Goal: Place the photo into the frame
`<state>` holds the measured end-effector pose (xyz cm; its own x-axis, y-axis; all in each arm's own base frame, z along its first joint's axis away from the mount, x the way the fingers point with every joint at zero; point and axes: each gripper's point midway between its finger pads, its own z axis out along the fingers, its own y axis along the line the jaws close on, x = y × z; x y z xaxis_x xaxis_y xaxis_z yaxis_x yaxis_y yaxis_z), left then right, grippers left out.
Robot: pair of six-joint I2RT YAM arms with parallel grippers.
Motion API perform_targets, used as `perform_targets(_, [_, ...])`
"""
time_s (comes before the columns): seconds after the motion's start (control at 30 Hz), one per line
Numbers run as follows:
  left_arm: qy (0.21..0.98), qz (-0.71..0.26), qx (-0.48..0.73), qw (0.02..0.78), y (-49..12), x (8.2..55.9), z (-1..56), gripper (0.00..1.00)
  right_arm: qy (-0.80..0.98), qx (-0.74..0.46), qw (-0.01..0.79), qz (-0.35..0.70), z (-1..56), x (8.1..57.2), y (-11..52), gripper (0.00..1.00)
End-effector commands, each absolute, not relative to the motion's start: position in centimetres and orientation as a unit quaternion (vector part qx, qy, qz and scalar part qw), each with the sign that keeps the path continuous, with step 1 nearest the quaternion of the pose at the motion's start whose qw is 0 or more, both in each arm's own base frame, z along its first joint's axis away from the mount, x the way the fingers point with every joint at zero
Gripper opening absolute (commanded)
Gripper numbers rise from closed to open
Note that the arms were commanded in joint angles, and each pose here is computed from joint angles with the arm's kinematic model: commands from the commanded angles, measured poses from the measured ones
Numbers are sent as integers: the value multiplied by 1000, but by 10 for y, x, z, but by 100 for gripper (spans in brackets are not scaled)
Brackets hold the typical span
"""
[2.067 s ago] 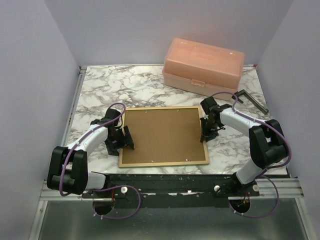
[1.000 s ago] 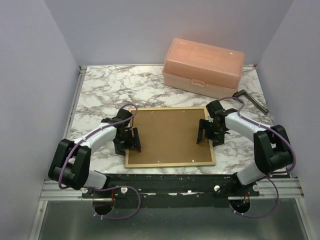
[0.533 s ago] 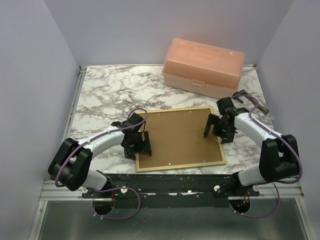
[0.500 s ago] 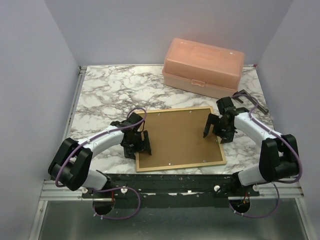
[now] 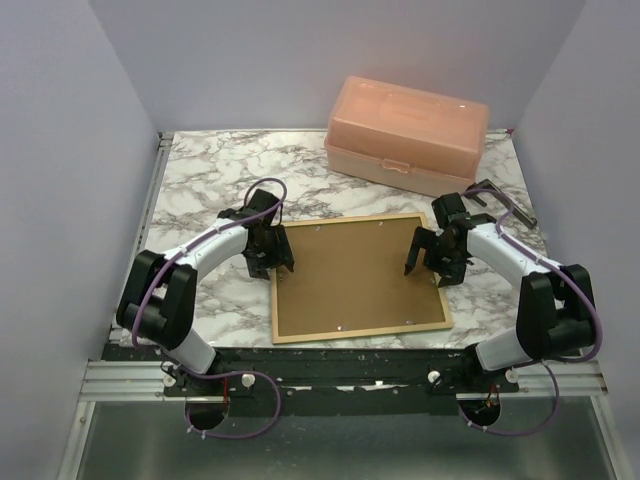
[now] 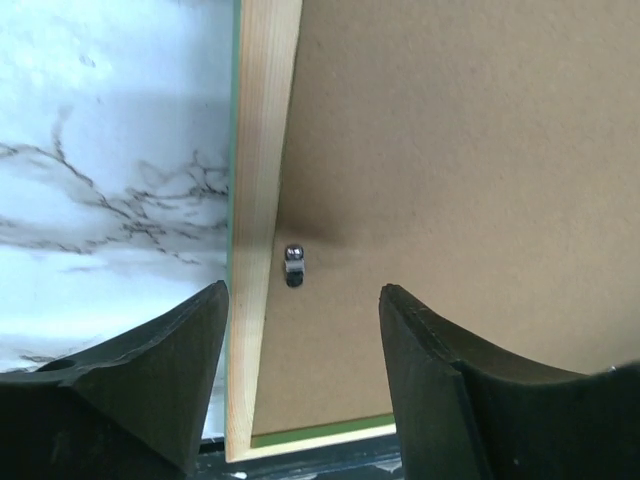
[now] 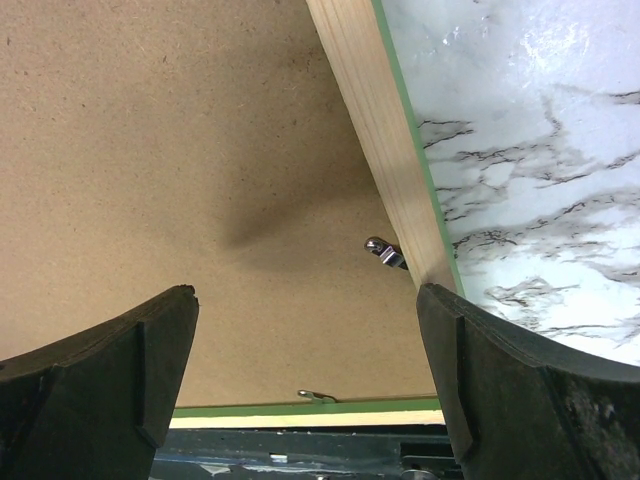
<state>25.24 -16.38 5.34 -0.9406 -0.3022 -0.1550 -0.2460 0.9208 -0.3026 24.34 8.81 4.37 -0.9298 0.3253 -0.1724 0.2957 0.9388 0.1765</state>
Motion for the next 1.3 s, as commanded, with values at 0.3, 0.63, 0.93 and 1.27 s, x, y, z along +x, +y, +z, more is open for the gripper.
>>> perform_targets(0.3, [987,-48,-126,90,-139,257,27,57,981,150,95,82,39,245,90,100])
perform_targets(0.63, [992,-22,-99,73,-147,255,18,38,981,150,91,89,38,244,92,100])
perform_targets(0.93, [993,-25,-89,69,-150,250,14,0,981,147,81,102,37,241,98,100])
perform_targets(1.27, [991,-30,-89,99,-147,256,44,53,980,142,64,123,34,237,106,100])
